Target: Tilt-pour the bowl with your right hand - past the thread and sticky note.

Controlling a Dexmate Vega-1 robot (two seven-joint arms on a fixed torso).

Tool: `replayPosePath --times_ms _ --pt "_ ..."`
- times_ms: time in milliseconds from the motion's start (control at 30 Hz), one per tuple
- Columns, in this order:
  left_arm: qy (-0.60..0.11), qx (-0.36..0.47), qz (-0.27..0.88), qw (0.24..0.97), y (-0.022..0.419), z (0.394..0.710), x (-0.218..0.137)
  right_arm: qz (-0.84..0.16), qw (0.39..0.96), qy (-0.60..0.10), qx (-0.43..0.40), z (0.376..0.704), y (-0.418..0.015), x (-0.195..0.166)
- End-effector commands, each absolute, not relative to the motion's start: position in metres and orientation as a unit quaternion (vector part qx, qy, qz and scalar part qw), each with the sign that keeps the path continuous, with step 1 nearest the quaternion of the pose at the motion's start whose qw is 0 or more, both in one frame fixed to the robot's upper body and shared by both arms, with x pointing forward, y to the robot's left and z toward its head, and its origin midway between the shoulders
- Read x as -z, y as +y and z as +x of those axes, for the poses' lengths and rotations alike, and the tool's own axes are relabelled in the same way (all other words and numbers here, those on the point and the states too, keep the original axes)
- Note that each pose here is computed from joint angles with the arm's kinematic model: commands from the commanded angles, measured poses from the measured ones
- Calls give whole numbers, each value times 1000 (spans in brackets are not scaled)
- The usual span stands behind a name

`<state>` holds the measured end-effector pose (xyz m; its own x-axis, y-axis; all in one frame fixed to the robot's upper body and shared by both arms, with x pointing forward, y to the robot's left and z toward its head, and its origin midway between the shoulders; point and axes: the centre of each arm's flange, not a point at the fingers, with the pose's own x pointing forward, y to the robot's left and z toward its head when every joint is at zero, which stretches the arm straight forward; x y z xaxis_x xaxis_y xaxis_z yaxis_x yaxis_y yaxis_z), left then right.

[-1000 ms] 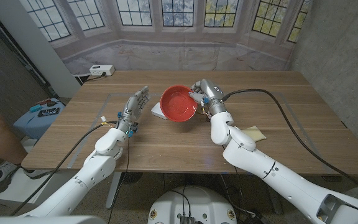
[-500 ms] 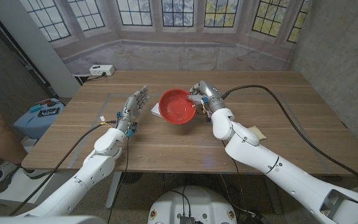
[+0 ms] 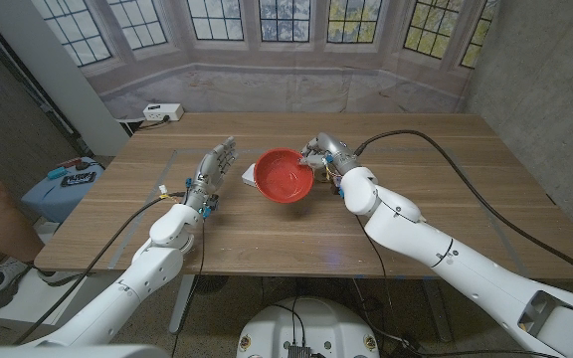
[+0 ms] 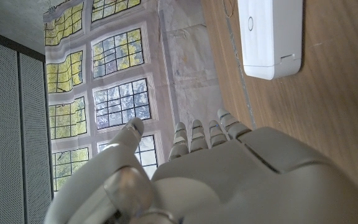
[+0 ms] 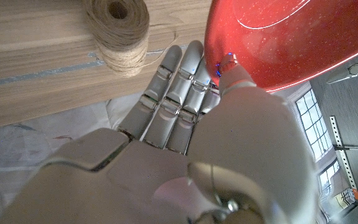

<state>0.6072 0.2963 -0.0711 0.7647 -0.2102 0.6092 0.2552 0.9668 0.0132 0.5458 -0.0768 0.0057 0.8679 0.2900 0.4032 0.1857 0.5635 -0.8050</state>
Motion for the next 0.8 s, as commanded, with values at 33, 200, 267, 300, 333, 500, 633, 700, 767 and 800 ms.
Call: replayPosePath --times_ms 33,200,267,300,333,500,633,700,767,800 --pt "-321 121 -36 939 299 608 71 -478 848 -219 -63 549 -76 -3" --pt "-322 121 -34 938 300 607 70 -477 852 -202 -76 550 -75 3" --pt "-323 120 -34 938 300 607 70 -479 852 -197 -78 550 -74 5" --pt "-323 120 -34 938 301 607 70 -480 851 -195 -81 550 -74 6" --pt "-324 120 -34 938 301 607 70 -481 851 -194 -84 550 -74 6" --pt "-325 121 -34 937 301 606 69 -483 851 -185 -90 551 -73 9" --pt "-324 122 -34 938 301 606 70 -485 851 -178 -96 552 -73 10" --pt "-323 123 -34 938 301 607 71 -486 851 -172 -97 553 -72 11" --pt "-323 124 -34 938 301 607 71 -489 851 -167 -98 553 -73 12" --pt "-323 125 -34 938 300 607 71 -488 852 -163 -97 554 -73 12"
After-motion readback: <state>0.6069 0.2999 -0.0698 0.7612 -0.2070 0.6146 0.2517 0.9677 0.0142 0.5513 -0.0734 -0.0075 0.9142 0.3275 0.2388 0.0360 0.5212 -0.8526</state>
